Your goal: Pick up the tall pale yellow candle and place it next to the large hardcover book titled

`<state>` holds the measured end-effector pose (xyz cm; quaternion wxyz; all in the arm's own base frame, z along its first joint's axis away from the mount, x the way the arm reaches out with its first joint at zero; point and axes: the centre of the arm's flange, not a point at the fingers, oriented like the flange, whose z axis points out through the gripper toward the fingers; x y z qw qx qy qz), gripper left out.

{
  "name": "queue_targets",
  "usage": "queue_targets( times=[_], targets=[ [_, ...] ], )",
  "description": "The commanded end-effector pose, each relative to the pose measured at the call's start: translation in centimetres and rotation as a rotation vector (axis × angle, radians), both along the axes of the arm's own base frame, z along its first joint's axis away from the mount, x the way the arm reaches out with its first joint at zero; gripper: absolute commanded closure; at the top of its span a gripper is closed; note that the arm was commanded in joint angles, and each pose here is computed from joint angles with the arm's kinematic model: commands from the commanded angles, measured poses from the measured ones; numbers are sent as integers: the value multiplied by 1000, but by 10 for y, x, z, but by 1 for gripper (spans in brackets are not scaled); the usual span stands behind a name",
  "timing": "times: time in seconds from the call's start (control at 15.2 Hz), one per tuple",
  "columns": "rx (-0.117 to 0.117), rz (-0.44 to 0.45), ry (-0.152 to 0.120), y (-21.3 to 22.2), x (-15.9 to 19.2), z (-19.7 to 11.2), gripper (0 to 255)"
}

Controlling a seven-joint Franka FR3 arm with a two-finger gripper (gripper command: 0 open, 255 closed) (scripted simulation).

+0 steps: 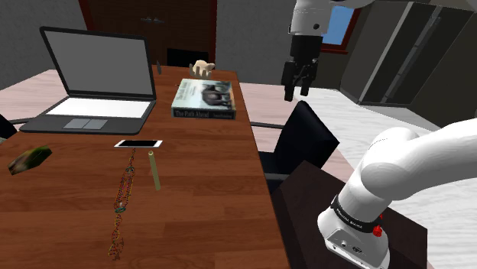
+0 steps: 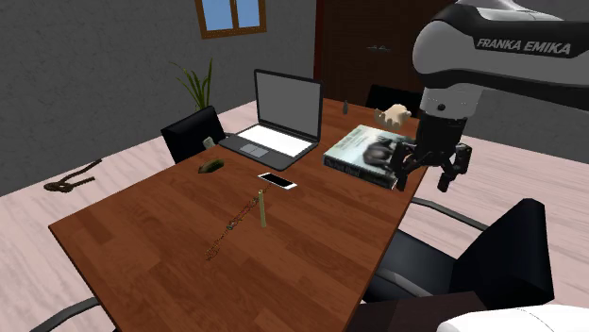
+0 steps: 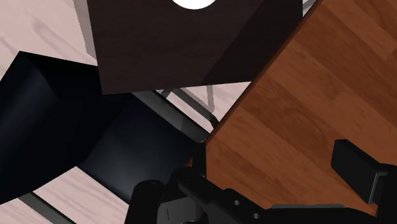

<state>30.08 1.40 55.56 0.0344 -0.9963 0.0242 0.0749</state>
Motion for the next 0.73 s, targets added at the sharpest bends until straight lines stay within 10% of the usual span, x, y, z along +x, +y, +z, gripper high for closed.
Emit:
queue_targets(
  times=[0.0, 0.66],
  targets=[
    [0, 0, 0, 0, 0, 0, 0],
    [-18, 39, 3, 108, 72, -37, 0]
  ],
)
